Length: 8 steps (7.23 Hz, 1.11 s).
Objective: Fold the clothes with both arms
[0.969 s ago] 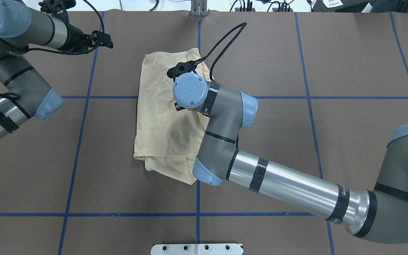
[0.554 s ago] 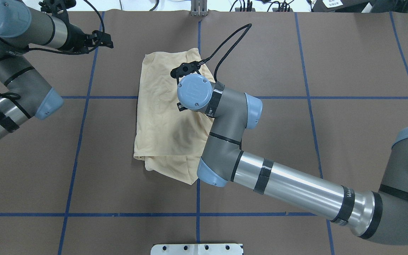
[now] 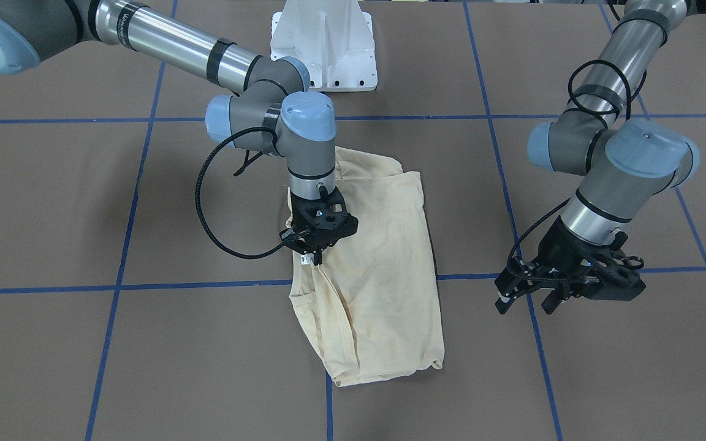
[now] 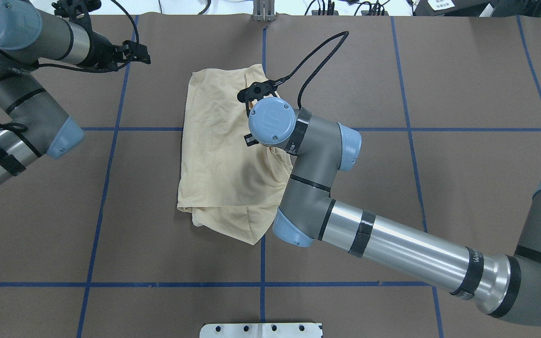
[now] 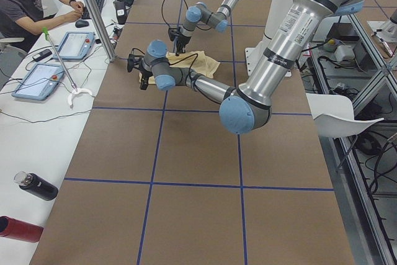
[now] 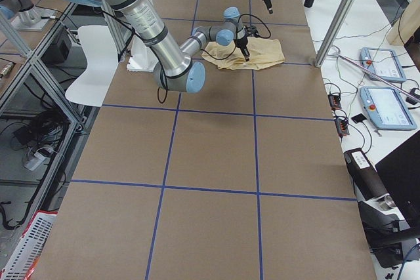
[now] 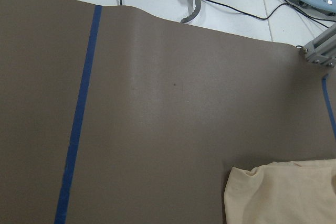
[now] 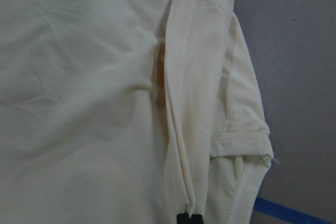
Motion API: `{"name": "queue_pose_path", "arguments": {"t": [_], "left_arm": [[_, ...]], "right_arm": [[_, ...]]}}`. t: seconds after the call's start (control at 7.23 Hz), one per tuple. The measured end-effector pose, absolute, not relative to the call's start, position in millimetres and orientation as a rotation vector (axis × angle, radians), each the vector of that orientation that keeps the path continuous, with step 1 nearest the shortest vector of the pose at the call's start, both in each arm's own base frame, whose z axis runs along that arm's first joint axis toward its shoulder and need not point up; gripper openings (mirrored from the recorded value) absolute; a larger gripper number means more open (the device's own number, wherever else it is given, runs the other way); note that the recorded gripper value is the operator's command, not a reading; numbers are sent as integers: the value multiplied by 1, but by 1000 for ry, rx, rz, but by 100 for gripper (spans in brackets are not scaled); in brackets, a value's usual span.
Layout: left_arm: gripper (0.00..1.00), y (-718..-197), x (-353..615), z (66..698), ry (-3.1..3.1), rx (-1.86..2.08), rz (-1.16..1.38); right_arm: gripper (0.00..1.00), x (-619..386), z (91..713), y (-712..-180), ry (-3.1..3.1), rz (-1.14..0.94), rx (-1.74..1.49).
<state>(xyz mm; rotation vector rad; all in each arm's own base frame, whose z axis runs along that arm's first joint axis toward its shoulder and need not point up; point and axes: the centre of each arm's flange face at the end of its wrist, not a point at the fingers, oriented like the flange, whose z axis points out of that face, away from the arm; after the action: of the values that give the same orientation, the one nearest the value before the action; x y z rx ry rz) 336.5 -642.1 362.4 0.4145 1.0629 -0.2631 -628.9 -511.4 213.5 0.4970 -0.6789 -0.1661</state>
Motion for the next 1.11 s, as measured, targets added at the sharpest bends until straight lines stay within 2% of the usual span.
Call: {"name": "queue_pose_path", "arguments": {"t": [0.97,1.11], "left_arm": [[100,-641,340,358,1071,411,-266],[100,-641,340,358,1070,411,-266]], "right_arm": [[0,-605,247,-518,-655,-153,491],[11,-604,249,-518,-652,-154,491]]}}
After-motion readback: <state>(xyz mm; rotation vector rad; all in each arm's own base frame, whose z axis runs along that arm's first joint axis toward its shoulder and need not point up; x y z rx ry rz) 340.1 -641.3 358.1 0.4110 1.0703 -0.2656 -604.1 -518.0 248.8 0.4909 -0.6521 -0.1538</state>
